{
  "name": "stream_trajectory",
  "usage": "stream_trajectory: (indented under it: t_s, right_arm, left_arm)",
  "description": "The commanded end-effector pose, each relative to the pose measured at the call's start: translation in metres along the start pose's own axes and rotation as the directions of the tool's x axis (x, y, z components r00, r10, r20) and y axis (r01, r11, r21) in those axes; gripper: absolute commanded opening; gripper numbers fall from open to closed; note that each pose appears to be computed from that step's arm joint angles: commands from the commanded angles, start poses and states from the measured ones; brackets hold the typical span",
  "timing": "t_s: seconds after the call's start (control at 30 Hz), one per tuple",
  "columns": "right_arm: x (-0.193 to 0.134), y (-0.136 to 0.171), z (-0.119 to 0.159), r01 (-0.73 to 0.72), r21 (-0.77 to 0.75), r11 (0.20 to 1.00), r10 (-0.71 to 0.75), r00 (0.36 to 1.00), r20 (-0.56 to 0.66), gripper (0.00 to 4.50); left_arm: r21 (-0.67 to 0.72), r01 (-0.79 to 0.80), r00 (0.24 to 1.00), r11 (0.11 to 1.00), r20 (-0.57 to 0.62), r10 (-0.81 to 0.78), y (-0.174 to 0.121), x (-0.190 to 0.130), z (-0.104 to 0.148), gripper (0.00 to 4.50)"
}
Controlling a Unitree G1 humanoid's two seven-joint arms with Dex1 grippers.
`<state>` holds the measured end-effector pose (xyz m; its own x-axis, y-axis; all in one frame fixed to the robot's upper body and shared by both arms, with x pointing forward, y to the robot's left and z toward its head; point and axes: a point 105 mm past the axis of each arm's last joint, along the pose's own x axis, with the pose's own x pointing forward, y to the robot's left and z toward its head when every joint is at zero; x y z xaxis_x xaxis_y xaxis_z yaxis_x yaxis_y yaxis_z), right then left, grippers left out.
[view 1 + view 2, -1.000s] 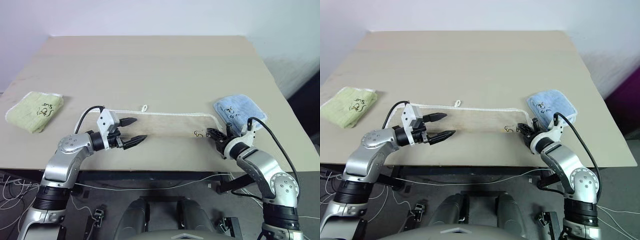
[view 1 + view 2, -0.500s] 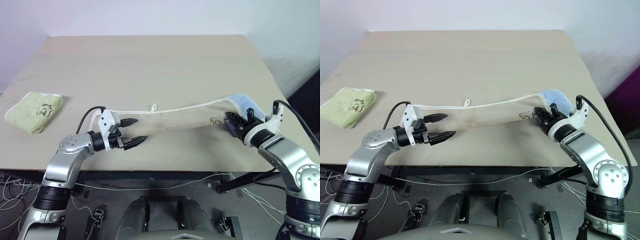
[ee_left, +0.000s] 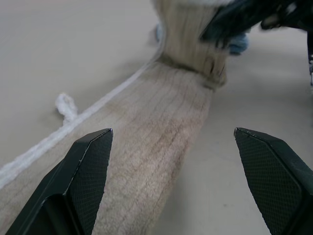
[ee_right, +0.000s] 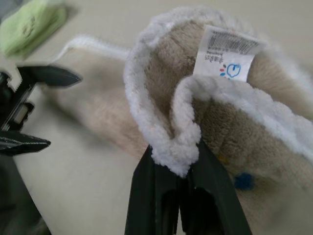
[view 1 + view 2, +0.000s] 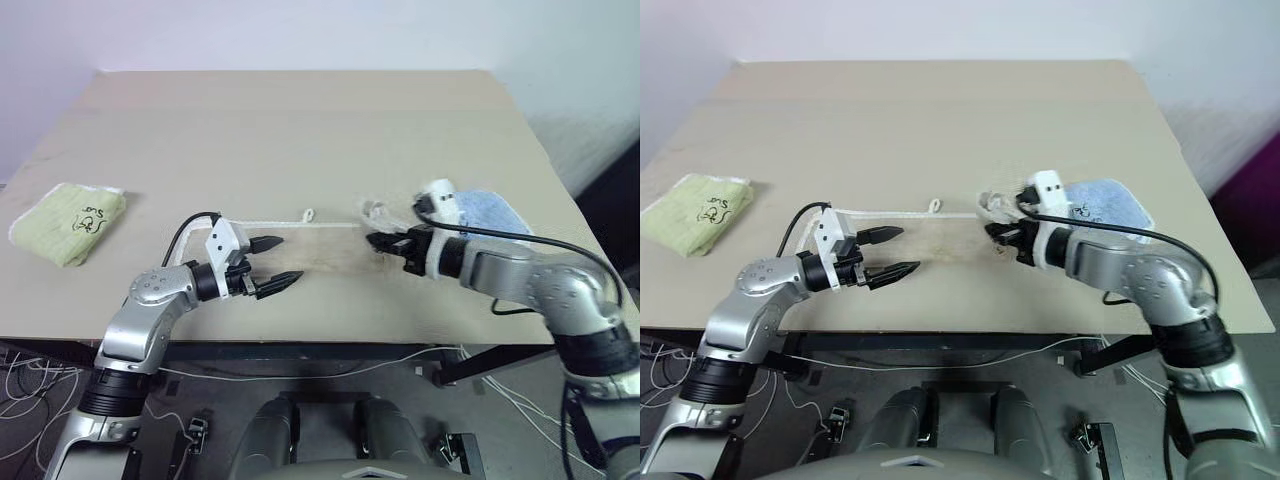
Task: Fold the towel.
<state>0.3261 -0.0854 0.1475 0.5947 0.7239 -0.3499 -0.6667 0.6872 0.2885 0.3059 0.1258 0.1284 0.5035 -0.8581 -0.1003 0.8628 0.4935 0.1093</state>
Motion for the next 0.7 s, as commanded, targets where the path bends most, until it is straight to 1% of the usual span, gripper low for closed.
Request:
stream_trajectory:
  t_s: [0.03, 0.17, 0.27, 0.53, 0.7]
  right_arm:
    - [0.019, 0.011, 0.011, -0.06, -0.082, 0.995, 0.061, 0.998, 0.001, 0.02]
    - [0.045, 0.018, 0.009, -0.109, -0.121, 0.987, 0.105, 0.994, -0.035, 0.02]
    - [0.054, 0.019, 0.005, -0.127, -0.145, 0.981, 0.119, 0.991, -0.057, 0.02]
    - [0.058, 0.023, 0.003, -0.165, -0.17, 0.971, 0.154, 0.985, -0.076, 0.02]
    - [0.057, 0.023, 0.007, -0.163, -0.175, 0.971, 0.155, 0.986, -0.058, 0.02]
  left_arm:
    - [0.04, -0.009, 1.0, 0.999, 0.029, 0.008, -0.001, 0.0, 0.01, 4.16]
    - [0.037, -0.02, 0.999, 0.999, 0.032, 0.019, -0.004, 0.0, 0.009, 4.16]
    - [0.033, -0.034, 0.999, 0.999, 0.03, 0.033, -0.005, -0.003, 0.008, 4.16]
    - [0.027, -0.052, 0.998, 0.998, 0.025, 0.052, -0.005, -0.007, 0.007, 4.16]
    - [0.026, -0.051, 0.998, 0.998, 0.024, 0.05, -0.005, -0.004, 0.006, 4.16]
